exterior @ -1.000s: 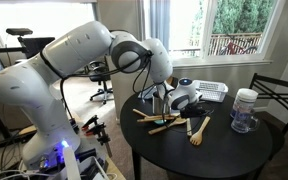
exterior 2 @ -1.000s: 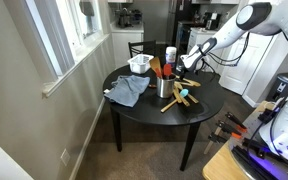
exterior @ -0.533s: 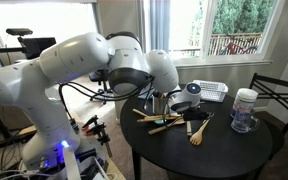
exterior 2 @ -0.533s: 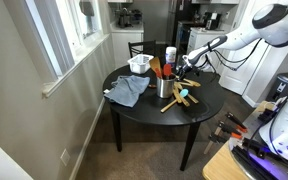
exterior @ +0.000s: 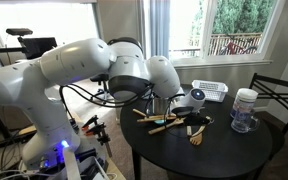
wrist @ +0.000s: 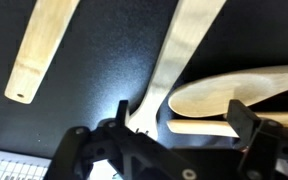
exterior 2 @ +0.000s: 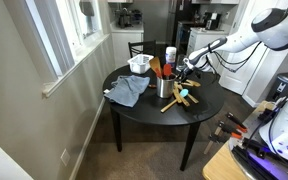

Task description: Put the spoon into the bucket

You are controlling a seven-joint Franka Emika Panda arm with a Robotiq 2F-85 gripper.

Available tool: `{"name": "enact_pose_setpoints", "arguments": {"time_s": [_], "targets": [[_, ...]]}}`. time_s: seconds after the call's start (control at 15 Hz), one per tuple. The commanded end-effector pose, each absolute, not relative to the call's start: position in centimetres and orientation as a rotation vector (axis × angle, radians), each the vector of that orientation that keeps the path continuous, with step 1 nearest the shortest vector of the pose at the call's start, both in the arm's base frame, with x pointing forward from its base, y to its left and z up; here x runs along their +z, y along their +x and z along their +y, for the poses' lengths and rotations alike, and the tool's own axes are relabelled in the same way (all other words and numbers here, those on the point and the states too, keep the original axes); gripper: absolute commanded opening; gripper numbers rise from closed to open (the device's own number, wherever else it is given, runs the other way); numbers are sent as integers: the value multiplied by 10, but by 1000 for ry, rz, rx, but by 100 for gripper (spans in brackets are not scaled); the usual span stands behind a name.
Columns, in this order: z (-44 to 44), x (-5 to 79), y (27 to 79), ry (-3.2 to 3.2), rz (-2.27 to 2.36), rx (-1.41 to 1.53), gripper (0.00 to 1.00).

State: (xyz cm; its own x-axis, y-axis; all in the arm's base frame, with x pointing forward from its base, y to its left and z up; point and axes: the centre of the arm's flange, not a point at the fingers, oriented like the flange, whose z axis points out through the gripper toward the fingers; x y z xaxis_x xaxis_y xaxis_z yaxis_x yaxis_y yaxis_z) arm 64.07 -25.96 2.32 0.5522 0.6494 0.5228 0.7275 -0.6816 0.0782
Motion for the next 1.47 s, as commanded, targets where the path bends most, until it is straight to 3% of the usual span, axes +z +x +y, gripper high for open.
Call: {"name": "enact_pose_setpoints", "arguments": {"time_s": [0.0,0.67,1.4], "targets": [[-259,23,641,-2635,-1177,-795,100],[-277,-2,660,-2656,-1001,-690,100],[-285,18,667,-2656,-905,-819,100]]}}
